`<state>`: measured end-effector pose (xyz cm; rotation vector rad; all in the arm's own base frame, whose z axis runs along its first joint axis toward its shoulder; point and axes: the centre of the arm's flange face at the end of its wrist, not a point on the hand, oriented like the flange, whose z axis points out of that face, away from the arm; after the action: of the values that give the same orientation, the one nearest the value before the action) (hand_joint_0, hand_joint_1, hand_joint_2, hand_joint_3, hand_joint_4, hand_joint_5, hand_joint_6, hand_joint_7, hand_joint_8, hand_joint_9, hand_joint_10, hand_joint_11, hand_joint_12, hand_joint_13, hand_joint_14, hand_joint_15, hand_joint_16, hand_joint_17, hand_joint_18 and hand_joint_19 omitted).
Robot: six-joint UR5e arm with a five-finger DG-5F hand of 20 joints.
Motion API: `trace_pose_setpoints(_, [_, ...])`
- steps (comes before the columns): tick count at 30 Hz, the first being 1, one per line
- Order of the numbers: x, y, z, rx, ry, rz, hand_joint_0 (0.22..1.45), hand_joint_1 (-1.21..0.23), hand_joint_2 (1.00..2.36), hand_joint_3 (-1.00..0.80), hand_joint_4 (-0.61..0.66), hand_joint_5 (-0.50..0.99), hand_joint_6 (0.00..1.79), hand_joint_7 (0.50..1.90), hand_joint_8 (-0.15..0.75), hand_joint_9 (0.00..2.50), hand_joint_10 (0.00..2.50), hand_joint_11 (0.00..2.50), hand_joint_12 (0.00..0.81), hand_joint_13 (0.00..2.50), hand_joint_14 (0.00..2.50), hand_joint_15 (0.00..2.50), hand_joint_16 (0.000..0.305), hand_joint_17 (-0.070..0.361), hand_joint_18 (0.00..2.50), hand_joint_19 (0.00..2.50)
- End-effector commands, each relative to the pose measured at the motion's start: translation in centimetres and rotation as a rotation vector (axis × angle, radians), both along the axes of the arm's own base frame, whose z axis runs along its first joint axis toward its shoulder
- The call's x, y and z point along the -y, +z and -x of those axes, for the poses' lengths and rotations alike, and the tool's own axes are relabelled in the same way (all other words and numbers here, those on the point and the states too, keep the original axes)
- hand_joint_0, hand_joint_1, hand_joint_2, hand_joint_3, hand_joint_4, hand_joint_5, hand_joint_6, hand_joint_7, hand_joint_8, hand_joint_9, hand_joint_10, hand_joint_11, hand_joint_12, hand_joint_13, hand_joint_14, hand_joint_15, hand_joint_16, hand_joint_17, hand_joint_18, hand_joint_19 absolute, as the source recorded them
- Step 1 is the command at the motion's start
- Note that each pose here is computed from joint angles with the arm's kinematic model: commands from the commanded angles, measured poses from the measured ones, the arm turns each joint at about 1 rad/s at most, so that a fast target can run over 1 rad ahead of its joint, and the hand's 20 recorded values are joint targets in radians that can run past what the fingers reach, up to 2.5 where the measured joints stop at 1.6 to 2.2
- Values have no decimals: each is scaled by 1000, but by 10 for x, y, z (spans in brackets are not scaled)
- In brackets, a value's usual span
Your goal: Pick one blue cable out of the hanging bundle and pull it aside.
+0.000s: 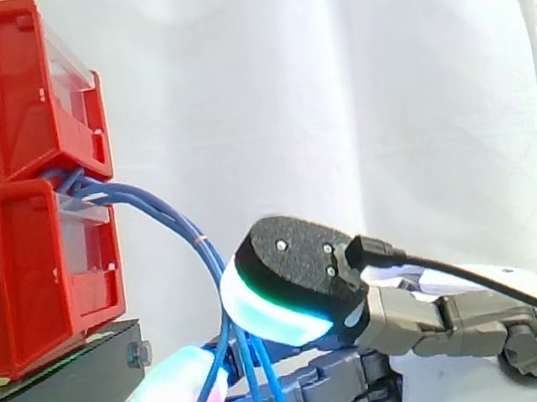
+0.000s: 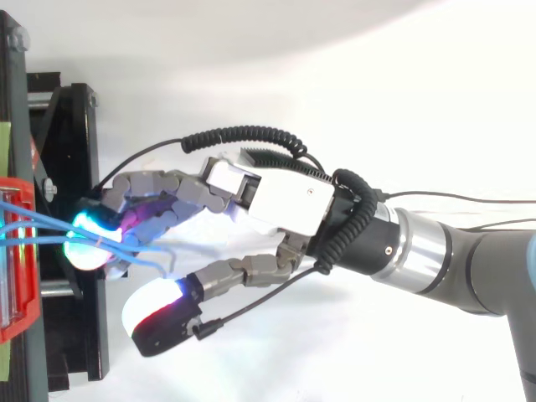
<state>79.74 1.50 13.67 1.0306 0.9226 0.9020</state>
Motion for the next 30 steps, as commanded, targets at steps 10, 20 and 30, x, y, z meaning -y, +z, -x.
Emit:
trace_pose_setpoints(10, [-7, -4, 2, -17, 74, -51, 537, -572, 1000, -500, 223, -61, 503, 1087, 213, 967, 16, 472, 240, 716, 15, 360, 29, 66, 425, 241])
trace_pose_setpoints(20, [0, -9, 5, -42, 90, -121, 537, -537, 1000, -500, 216, -60, 503, 1086, 210, 984, 17, 466, 241, 727, 15, 373, 30, 67, 426, 249])
trace_pose_setpoints(30, [2, -10, 8, -56, 115, -176, 539, -534, 1000, -500, 217, -56, 503, 1095, 205, 998, 17, 462, 245, 734, 17, 370, 30, 68, 430, 250])
